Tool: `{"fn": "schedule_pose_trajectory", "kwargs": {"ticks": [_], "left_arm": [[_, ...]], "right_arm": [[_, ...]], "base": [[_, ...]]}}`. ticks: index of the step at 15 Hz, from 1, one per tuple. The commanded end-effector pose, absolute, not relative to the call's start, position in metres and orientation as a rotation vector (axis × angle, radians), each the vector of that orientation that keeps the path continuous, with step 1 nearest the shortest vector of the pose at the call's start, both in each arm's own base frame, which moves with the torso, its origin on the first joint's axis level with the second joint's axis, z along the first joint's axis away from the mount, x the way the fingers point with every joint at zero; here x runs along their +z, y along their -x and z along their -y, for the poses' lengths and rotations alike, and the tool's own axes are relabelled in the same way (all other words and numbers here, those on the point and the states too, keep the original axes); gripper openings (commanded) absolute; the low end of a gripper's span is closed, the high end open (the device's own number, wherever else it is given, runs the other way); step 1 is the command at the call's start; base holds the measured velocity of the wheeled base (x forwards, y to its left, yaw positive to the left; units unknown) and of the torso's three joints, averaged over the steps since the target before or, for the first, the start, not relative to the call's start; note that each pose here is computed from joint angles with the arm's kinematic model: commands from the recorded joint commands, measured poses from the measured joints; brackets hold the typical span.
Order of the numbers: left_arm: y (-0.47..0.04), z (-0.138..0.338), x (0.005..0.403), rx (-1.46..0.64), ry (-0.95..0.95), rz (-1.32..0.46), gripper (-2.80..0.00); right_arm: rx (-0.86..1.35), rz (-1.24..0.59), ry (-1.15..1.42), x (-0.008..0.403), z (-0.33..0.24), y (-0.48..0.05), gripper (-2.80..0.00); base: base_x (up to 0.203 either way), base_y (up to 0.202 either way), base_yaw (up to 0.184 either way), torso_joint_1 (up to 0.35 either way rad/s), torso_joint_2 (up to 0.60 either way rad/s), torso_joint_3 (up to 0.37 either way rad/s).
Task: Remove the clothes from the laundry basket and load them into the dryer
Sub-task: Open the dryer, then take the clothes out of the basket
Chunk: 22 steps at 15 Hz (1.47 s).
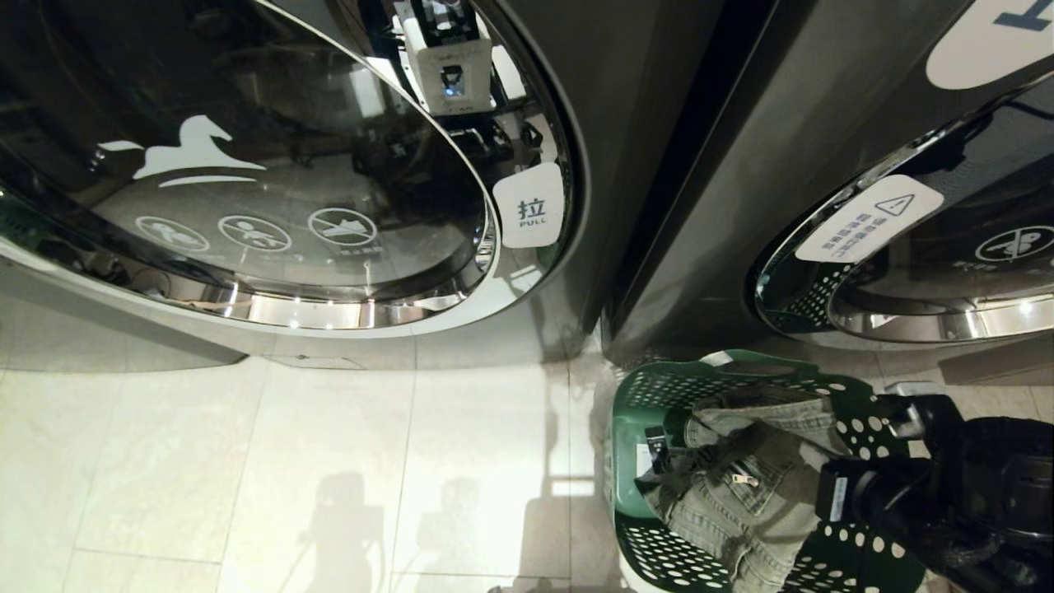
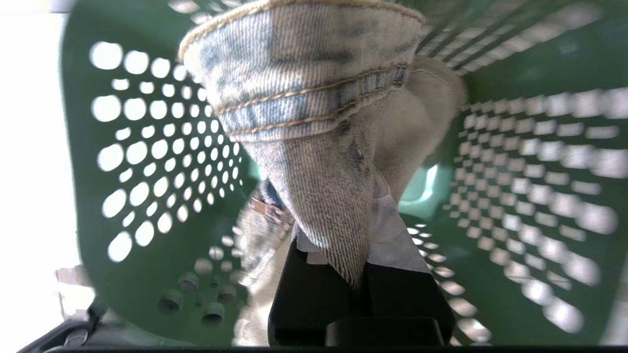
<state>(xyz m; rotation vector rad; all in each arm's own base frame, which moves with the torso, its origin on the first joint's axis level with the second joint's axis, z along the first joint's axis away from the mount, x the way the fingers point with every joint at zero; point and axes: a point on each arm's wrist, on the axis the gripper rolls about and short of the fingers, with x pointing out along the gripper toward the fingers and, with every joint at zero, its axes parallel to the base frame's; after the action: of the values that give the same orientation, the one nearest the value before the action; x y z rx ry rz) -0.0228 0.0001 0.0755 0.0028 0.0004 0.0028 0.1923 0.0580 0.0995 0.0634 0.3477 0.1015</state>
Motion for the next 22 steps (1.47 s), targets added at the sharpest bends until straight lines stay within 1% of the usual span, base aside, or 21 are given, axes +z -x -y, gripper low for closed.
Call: {"fn": "schedule_pose_trajectory", "kwargs": {"ticks": [1, 5, 9, 12, 16, 22], "left_arm": [[0.023, 0.000, 0.075, 0.003, -0.003, 0.000, -2.80], [0.023, 0.000, 0.076, 0.003, -0.002, 0.002, -2.80], [0.023, 0.000, 0.076, 0.002, -0.002, 0.002, -2.80], [0.023, 0.000, 0.076, 0.002, -0.002, 0.002, -2.80], [0.023, 0.000, 0.076, 0.002, 0.000, 0.002, -2.80], [0.023, 0.000, 0.076, 0.002, 0.000, 0.002, -2.80]], "right_arm": [[0.117, -0.252, -0.071, 0.129, -0.052, -0.165, -2.80], [0.037, -0.256, -0.009, 0.139, -0.038, -0.136, -2.80], [0.041, -0.160, -0.006, 0.153, -0.032, -0.116, -2.80], [0.037, -0.128, 0.013, 0.158, -0.022, -0.086, -2.80], [-0.101, -0.186, 0.022, 0.143, -0.003, -0.050, -2.80], [-0.111, -0.258, 0.061, 0.110, 0.002, -0.026, -2.80]], "base": [[0.000, 0.000, 0.000, -0.001, 0.00, 0.204], [0.000, 0.000, 0.000, 0.001, 0.00, 0.203], [0.000, 0.000, 0.000, 0.001, 0.00, 0.199], [0.000, 0.000, 0.000, 0.001, 0.00, 0.201], [0.000, 0.000, 0.000, 0.002, 0.00, 0.202], [0.000, 0.000, 0.000, 0.003, 0.00, 0.201]]}}
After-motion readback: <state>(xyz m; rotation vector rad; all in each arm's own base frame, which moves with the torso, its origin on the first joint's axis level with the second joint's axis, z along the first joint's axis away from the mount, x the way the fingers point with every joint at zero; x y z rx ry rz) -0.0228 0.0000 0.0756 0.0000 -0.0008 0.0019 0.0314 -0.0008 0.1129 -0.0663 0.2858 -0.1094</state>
